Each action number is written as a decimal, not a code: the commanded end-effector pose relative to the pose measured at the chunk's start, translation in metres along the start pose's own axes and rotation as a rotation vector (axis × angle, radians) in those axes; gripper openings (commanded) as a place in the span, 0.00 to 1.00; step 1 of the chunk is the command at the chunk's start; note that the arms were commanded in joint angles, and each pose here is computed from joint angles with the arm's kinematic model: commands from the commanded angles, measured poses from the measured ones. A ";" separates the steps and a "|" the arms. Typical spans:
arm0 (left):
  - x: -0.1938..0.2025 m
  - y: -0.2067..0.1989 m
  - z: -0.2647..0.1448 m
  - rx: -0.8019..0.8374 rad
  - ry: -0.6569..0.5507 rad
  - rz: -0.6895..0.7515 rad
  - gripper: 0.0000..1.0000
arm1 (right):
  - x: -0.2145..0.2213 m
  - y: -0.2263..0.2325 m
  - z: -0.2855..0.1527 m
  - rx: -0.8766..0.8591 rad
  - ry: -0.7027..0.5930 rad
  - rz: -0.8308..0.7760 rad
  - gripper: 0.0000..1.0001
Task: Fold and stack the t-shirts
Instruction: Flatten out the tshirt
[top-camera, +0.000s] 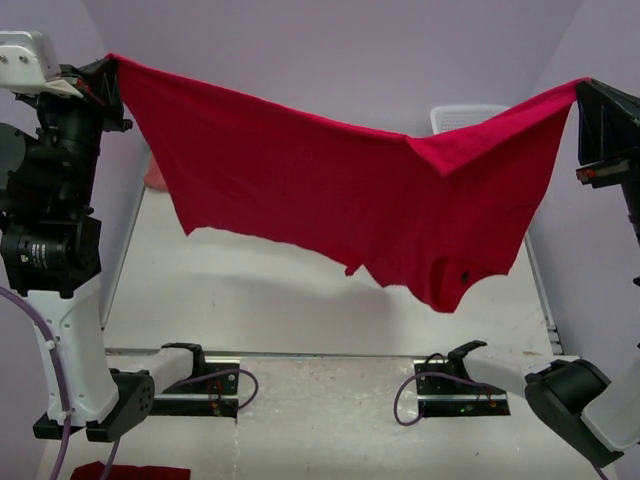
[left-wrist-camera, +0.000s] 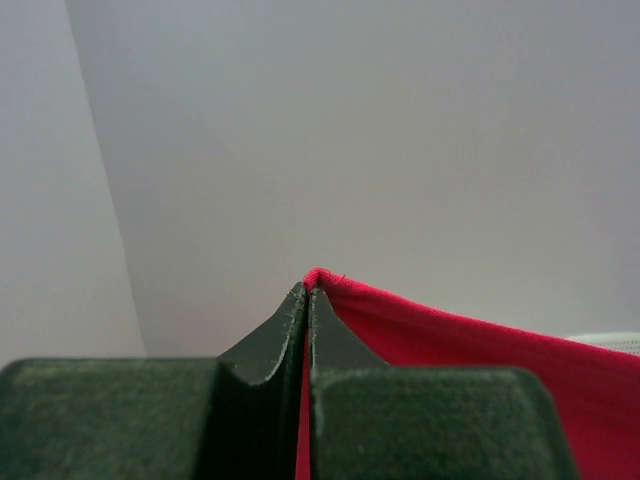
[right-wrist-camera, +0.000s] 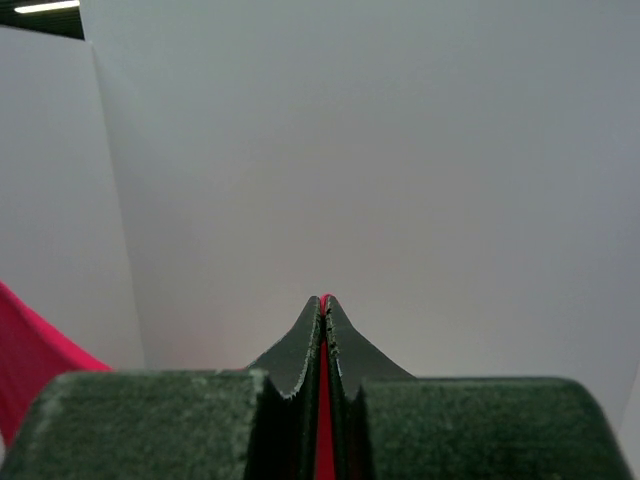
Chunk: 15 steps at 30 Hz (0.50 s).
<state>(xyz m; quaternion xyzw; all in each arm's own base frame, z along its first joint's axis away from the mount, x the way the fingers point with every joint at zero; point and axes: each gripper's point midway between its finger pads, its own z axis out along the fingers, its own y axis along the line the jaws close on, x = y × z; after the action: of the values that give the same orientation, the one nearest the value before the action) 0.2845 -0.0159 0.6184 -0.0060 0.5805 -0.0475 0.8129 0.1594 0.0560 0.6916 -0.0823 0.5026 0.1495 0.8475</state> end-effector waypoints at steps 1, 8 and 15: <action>0.031 -0.004 0.017 0.028 0.090 -0.011 0.00 | 0.014 -0.002 0.012 0.017 0.036 0.002 0.00; 0.135 0.000 0.055 0.025 0.275 -0.052 0.00 | 0.126 -0.012 0.081 0.104 0.260 -0.051 0.00; 0.290 0.020 0.079 -0.062 0.495 -0.083 0.00 | 0.243 -0.050 0.136 0.222 0.467 -0.109 0.00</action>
<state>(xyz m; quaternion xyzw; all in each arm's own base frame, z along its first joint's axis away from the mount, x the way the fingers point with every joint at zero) 0.4347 -0.0283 0.3842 -0.0218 0.7711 -0.0634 0.6332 0.3645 0.1063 0.5574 -0.0736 0.6824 0.0650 0.7244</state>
